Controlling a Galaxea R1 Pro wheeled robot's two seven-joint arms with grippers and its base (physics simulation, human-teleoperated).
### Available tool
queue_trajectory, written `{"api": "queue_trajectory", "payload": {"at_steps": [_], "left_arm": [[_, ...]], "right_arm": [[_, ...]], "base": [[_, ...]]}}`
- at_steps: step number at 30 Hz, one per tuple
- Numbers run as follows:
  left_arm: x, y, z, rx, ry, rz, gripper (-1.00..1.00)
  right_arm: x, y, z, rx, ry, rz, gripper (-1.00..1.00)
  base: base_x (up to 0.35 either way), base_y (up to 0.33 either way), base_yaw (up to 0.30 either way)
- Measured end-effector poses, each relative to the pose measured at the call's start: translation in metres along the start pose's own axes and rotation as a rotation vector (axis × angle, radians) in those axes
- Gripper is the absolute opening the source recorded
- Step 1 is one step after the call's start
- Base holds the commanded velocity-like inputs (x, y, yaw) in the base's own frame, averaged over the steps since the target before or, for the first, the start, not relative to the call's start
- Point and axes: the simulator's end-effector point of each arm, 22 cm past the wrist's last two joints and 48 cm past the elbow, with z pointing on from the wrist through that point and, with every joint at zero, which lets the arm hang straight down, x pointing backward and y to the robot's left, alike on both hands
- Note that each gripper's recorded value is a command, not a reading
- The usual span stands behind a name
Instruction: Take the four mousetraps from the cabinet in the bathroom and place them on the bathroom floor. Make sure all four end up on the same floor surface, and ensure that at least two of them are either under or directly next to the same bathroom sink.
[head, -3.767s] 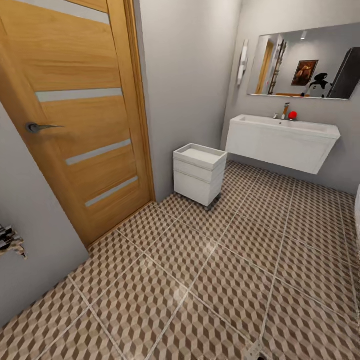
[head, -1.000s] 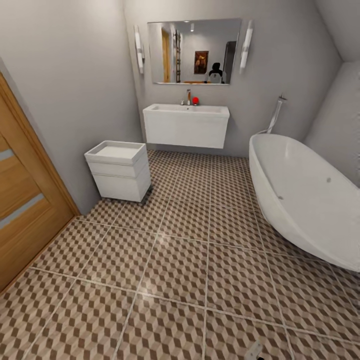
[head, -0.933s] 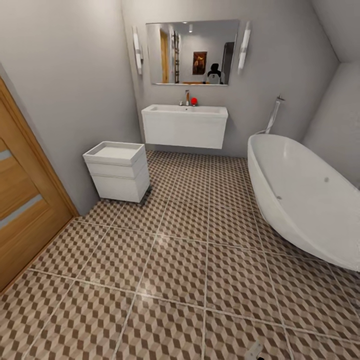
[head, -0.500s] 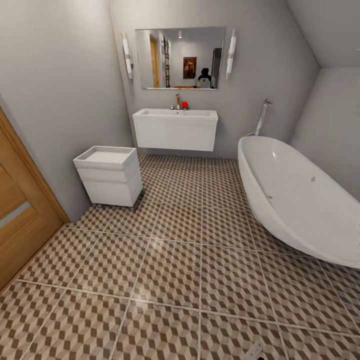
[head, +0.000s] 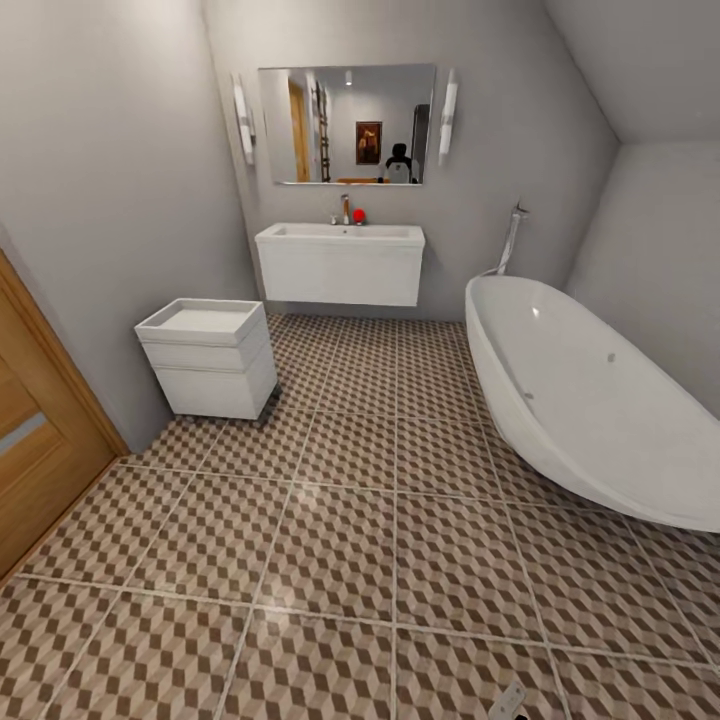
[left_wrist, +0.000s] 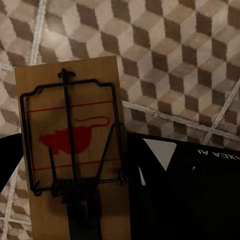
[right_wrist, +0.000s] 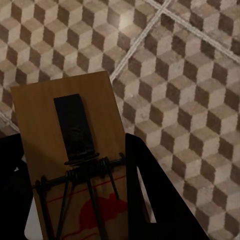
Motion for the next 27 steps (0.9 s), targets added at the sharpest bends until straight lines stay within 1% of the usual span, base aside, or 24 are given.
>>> {"api": "queue_trajectory", "payload": {"at_steps": [4,27], "left_arm": [[0.0000,0.0000,0.0000,0.000,0.000,0.000,-1.00],[0.0004,-0.0025,0.0001,0.003,0.000,-0.001,-1.00]], "right_arm": [[0.0009,-0.0001,-0.0001,0.000,0.003,-0.005,-1.00],[0.0007,-0.0004,-0.0002,0.001,0.001,0.000,-1.00]], "base": [[0.000,0.000,-0.001],[0.000,0.000,0.000]]}}
